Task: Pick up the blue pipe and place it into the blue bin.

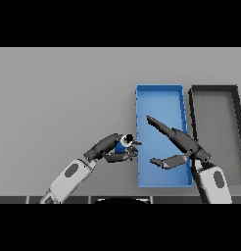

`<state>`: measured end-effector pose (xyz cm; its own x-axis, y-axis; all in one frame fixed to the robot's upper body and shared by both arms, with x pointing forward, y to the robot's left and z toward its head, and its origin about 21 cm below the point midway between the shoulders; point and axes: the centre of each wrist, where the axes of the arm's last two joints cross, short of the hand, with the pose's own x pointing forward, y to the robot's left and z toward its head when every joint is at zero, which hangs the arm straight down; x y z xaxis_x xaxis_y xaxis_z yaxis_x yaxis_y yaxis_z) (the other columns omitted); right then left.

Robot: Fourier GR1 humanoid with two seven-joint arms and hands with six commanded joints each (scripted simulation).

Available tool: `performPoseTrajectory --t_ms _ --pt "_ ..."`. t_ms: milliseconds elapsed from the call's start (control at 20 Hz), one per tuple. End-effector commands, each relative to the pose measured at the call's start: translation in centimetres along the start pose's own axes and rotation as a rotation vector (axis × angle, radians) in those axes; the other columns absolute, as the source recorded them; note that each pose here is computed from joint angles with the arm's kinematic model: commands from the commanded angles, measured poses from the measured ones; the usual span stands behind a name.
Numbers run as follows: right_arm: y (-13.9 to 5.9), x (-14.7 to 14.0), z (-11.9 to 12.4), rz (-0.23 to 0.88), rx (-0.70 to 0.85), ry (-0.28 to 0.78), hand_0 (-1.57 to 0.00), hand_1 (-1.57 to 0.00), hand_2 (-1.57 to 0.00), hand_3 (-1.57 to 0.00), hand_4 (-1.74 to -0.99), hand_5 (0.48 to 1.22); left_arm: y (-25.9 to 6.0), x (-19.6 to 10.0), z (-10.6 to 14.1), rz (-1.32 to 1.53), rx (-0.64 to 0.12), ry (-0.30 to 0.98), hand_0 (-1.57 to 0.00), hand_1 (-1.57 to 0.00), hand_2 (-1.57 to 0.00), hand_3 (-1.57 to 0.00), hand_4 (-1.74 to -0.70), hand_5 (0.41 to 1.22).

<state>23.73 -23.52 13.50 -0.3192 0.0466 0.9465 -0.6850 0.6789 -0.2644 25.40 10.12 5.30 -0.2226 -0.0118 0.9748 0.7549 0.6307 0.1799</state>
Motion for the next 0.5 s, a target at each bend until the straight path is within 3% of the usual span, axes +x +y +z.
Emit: performPoseTrajectory --t_ms 0,250,450 --pt "0.3 0.8 -0.7 0.007 0.036 -0.014 0.0 0.0 0.0 0.0 -1.297 0.522 -0.1 -0.3 -0.1 -0.009 0.001 0.014 -1.57 -1.57 -1.57 -1.44 -1.73 1.221" --pt "0.8 2.8 -4.2 0.067 0.19 -0.035 0.0 0.0 0.0 0.0 -1.304 0.532 0.3 -0.2 -0.5 -0.011 0.0 0.004 -1.57 -1.57 -1.57 -1.44 -1.73 1.221" --pt "1.5 2.8 -6.6 0.079 0.279 -0.042 0.0 0.0 0.0 0.0 -1.26 0.531 0.5 -0.2 -0.4 0.005 -0.018 -0.031 -1.57 -1.57 -1.57 -1.47 -1.73 1.221"
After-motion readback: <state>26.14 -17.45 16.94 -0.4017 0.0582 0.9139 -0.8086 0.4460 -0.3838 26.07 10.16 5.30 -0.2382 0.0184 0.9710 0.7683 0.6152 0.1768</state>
